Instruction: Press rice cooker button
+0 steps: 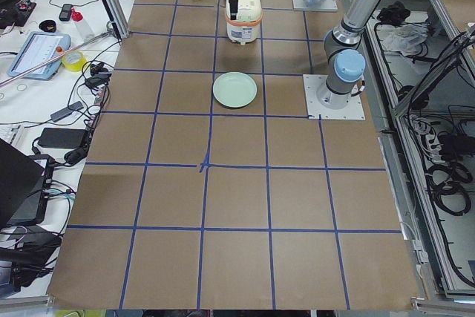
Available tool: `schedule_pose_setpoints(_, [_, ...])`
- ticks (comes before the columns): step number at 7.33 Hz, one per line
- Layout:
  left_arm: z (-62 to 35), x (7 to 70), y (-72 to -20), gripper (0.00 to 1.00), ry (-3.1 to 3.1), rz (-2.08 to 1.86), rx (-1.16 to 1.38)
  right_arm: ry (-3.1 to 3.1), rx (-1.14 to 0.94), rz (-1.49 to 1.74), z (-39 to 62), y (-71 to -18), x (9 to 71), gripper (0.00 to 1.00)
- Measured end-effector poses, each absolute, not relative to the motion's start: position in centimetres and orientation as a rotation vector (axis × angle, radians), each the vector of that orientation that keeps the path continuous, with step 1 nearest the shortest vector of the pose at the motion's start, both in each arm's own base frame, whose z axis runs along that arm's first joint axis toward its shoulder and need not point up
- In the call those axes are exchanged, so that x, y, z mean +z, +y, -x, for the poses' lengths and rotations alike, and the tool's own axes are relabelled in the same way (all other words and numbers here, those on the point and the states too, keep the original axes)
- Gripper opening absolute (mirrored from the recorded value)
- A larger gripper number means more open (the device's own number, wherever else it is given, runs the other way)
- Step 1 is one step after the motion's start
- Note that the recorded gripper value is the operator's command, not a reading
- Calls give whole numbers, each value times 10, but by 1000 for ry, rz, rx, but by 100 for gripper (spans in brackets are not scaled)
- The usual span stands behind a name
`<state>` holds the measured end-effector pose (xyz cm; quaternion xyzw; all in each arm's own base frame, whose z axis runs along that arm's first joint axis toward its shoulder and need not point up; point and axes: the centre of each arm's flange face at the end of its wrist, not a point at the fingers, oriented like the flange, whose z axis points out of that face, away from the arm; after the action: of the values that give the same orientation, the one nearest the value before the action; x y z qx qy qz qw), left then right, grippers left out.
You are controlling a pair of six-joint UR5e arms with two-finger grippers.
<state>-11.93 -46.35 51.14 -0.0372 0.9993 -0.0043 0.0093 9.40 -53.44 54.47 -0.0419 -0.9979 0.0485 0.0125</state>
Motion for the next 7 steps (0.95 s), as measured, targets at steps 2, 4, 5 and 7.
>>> schedule_pose_setpoints(2, [119,511,-464,100,3121,116,-13,-3108,154,130,-94,-534,546,100])
schedule_pose_setpoints(4, [119,511,-463,100,3121,118,-13,-3107,156,129,-95,-534,546,100])
schedule_pose_setpoints(5, [119,511,-464,100,3121,118,-13,-3108,156,129,-95,-533,546,100])
schedule_pose_setpoints(7, [119,511,-464,100,3121,117,-13,-3106,155,131,-94,-533,547,100])
